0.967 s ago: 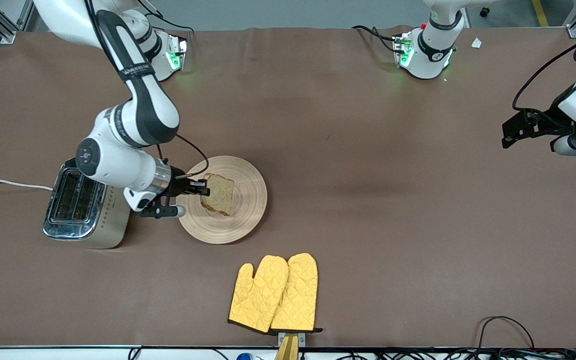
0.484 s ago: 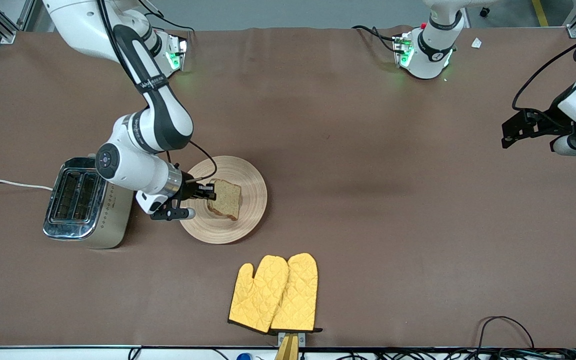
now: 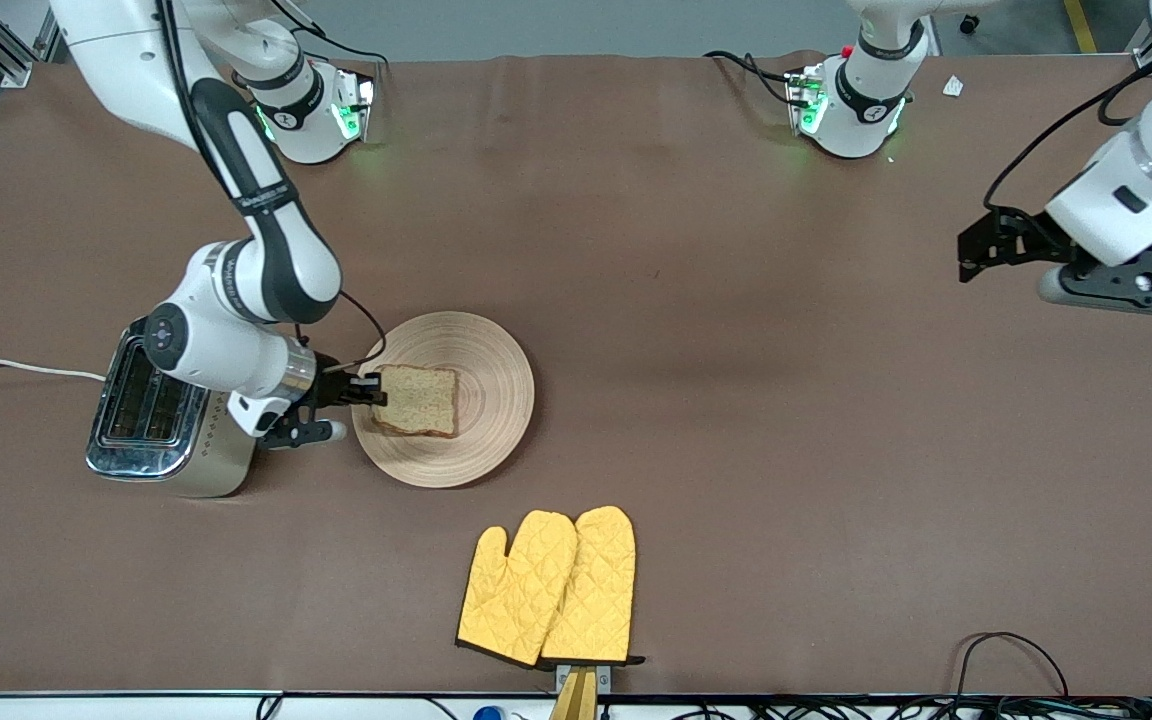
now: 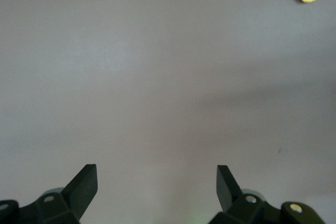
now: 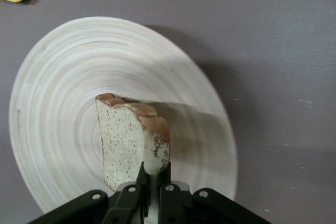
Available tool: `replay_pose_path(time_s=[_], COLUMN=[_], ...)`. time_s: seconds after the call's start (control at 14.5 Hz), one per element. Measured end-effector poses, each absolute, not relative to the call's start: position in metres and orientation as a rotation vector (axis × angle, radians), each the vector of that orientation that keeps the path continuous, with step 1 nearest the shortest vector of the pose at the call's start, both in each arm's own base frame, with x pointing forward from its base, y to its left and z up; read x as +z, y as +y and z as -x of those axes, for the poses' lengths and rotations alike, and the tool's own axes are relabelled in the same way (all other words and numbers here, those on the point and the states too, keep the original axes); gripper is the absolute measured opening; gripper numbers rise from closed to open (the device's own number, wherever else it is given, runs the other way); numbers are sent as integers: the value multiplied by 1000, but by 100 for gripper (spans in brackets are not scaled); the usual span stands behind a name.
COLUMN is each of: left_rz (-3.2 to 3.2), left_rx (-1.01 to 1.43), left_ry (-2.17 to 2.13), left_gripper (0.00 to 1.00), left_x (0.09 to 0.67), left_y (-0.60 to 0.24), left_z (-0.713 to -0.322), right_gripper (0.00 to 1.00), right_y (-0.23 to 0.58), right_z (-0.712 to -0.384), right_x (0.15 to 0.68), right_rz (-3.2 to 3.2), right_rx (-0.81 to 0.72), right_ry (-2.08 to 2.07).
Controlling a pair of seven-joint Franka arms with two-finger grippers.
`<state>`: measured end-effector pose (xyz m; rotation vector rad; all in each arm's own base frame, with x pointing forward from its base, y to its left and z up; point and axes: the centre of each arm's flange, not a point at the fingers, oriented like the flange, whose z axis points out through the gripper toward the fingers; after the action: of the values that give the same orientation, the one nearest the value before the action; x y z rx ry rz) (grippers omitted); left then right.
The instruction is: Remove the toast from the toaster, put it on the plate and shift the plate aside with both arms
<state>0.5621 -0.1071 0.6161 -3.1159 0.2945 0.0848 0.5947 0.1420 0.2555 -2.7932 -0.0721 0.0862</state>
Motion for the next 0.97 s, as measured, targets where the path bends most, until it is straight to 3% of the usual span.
replay_pose_path(time_s=[0.28, 0.35, 0.83, 0.97], left_rz=[3225, 3259, 3463, 3534], left_rx=[179, 210, 456, 526], left_ry=[315, 315, 111, 30], left_gripper=[100, 100, 100, 100], left_x=[600, 592, 470, 427], left_y=[-120, -123, -138, -144], left_z=[-561, -564, -606, -615], right_gripper=[8, 13, 85, 100], right_y=[135, 133, 120, 117], right_z=[-595, -596, -595, -594], right_x=[255, 254, 247, 247], right_rz=[2793, 2793, 2794, 2789], right_rx=[86, 86, 106, 128], right_ry=[-67, -62, -29, -19])
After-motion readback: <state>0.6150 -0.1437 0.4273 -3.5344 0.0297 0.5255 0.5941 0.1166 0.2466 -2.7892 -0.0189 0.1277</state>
